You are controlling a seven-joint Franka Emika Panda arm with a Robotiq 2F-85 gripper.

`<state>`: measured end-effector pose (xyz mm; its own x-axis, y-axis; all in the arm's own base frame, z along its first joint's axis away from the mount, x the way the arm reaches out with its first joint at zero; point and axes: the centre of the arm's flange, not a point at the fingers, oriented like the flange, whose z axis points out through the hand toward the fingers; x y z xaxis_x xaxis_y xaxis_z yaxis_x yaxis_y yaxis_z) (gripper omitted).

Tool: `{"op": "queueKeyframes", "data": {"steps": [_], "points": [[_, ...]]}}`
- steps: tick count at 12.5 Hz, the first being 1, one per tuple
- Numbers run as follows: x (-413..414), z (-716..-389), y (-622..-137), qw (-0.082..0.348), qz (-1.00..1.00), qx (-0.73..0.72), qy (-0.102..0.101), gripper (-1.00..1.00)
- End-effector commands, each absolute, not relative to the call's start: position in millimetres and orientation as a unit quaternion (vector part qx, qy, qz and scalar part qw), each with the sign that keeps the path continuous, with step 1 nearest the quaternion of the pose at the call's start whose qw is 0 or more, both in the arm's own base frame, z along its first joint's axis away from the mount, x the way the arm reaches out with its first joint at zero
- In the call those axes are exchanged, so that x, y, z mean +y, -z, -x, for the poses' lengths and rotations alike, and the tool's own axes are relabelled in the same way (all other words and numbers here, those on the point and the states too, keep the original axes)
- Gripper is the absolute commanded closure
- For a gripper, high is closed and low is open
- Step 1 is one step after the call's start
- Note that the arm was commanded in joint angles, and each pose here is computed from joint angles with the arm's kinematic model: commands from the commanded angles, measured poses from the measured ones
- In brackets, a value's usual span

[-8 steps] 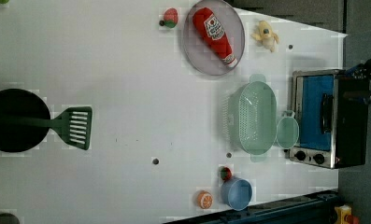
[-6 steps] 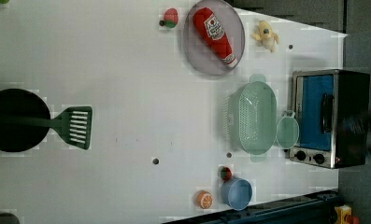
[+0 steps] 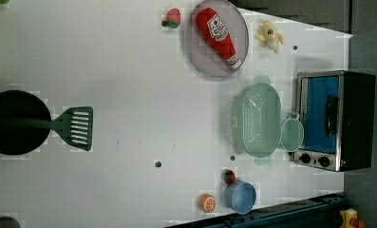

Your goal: Drag strainer right to left.

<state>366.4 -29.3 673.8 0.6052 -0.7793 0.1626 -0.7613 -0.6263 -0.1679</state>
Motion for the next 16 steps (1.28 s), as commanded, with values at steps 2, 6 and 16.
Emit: {"op": "queueKeyframes", "data": {"steps": [2, 6, 16], "points": [[-33.2, -424.6, -497.7, -0.013, 0.891, 0.454, 0.004, -1.0], [-27.5, -443.0, -392.9, -0.021, 0.833, 0.552, -0.005, -1.0], [-7.3, -475.0, -196.7, -0.007, 0.745, 0.667, 0.007, -1.0]]}}
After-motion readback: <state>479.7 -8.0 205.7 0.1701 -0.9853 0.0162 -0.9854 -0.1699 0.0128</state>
